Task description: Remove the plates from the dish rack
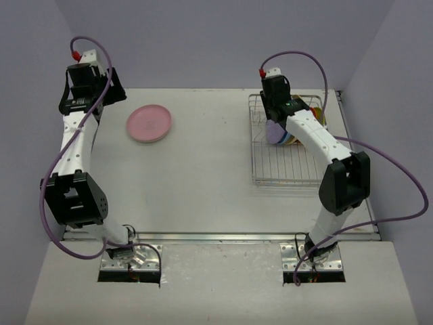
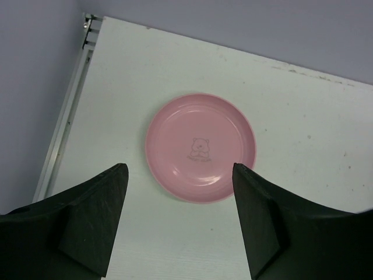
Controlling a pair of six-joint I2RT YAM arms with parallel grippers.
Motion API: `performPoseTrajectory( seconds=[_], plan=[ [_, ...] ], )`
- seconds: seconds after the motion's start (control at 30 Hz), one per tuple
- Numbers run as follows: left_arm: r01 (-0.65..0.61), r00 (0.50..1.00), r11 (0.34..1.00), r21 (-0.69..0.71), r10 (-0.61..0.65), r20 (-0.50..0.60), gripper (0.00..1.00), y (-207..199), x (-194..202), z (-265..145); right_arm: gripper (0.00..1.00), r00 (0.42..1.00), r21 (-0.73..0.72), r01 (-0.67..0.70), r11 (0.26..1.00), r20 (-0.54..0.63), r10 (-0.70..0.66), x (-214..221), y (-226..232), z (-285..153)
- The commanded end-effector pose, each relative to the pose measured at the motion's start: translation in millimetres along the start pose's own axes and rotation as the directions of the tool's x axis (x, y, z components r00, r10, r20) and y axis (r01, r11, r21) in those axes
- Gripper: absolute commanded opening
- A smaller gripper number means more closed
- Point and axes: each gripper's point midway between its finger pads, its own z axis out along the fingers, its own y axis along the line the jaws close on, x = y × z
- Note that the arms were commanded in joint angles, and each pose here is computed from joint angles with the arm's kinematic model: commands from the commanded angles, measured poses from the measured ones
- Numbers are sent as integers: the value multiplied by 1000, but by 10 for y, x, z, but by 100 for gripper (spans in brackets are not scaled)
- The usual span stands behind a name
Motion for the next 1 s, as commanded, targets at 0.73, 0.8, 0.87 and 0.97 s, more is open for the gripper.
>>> performPoseTrajectory(
  seconds=[0.73, 0.8, 0.87, 0.97],
  plan=[
    [-79, 993, 994, 72, 85, -84, 70, -67, 486, -123, 38, 998, 189, 44, 981, 28, -50, -261, -174, 232],
    [-76, 993, 994, 76, 83, -84, 70, -72, 484, -119, 38, 997, 177, 54, 983, 45, -63, -323, -133, 165],
    [-76, 993, 994, 82, 83, -85, 70, -81, 484, -118, 39, 996, 175, 68, 982, 53, -79, -350, -104, 132],
    [-39, 994, 994, 99, 48, -98, 71, -132, 505, -117, 39, 986, 218, 108, 970, 101, -132, -529, -87, 21]
  ],
)
